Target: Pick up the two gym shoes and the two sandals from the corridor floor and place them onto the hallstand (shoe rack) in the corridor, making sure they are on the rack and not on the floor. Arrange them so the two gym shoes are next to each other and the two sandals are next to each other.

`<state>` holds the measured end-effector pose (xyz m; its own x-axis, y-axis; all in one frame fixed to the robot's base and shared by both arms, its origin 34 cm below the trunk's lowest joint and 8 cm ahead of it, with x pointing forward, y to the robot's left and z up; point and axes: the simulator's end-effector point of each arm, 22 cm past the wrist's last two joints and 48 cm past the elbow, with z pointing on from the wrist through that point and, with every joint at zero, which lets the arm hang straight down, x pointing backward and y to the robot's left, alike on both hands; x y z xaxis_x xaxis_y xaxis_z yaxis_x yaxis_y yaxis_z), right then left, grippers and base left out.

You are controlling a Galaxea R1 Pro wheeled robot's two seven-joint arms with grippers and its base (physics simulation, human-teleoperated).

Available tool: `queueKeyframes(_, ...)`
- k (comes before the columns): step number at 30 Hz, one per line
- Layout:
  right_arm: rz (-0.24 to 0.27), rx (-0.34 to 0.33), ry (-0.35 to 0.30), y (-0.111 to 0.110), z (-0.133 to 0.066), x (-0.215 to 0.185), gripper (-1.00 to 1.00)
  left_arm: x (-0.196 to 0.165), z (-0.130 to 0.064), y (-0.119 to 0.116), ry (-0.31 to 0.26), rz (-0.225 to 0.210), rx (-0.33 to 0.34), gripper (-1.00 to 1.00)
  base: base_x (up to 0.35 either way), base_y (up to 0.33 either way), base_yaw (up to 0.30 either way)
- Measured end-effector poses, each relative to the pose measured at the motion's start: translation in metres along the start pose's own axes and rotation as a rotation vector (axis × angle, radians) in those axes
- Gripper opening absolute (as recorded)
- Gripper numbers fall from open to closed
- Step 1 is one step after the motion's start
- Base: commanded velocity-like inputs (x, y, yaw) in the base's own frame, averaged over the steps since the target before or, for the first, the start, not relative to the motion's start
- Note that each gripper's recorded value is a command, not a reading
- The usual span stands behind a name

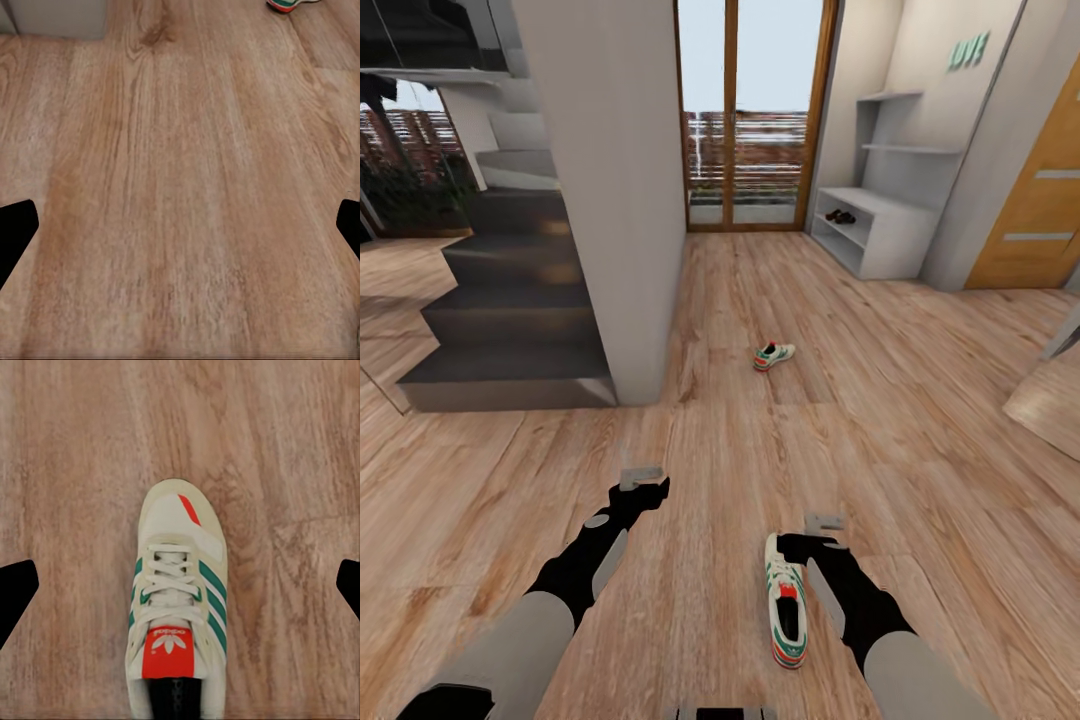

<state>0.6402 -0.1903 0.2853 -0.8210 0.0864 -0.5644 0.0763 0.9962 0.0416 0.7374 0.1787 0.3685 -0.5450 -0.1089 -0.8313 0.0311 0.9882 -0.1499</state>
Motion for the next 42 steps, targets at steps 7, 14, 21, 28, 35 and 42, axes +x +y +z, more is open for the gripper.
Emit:
queueKeyframes(7, 0.0, 0.011, 0.045, -0.004, 0.018, 0.037, 1.0, 0.026, 0.009, 0.004, 0.04, -0.004, -0.004, 1.0, 0.0, 0.0, 0.0)
queueKeyframes(14, 0.009, 0.017, 0.03, -0.006, 0.032, 0.05, 1.0, 0.052, 0.017, 0.008, 0.08, -0.008, -0.009, 1.0, 0.0, 0.0, 0.0)
queueKeyframes(21, 0.008, 0.021, 0.066, -0.008, 0.044, 0.071, 1.0, 0.078, 0.025, 0.011, 0.12, -0.012, -0.013, 1.0, 0.0, 0.0, 0.0)
queueKeyframes(28, 0.008, 0.022, 0.087, -0.009, 0.05, 0.083, 1.0, 0.094, 0.028, 0.014, 0.143, -0.015, -0.017, 1.0, 0.0, 0.0, 0.0)
queueKeyframes(35, 0.007, 0.023, 0.088, -0.009, 0.05, 0.083, 1.0, 0.094, 0.029, 0.014, 0.143, -0.016, -0.018, 1.0, 0.0, 0.0, 0.0)
queueKeyframes(42, 0.007, 0.024, 0.088, -0.009, 0.05, 0.083, 1.0, 0.095, 0.029, 0.014, 0.144, -0.015, -0.016, 1.0, -0.113, 0.049, 0.0)
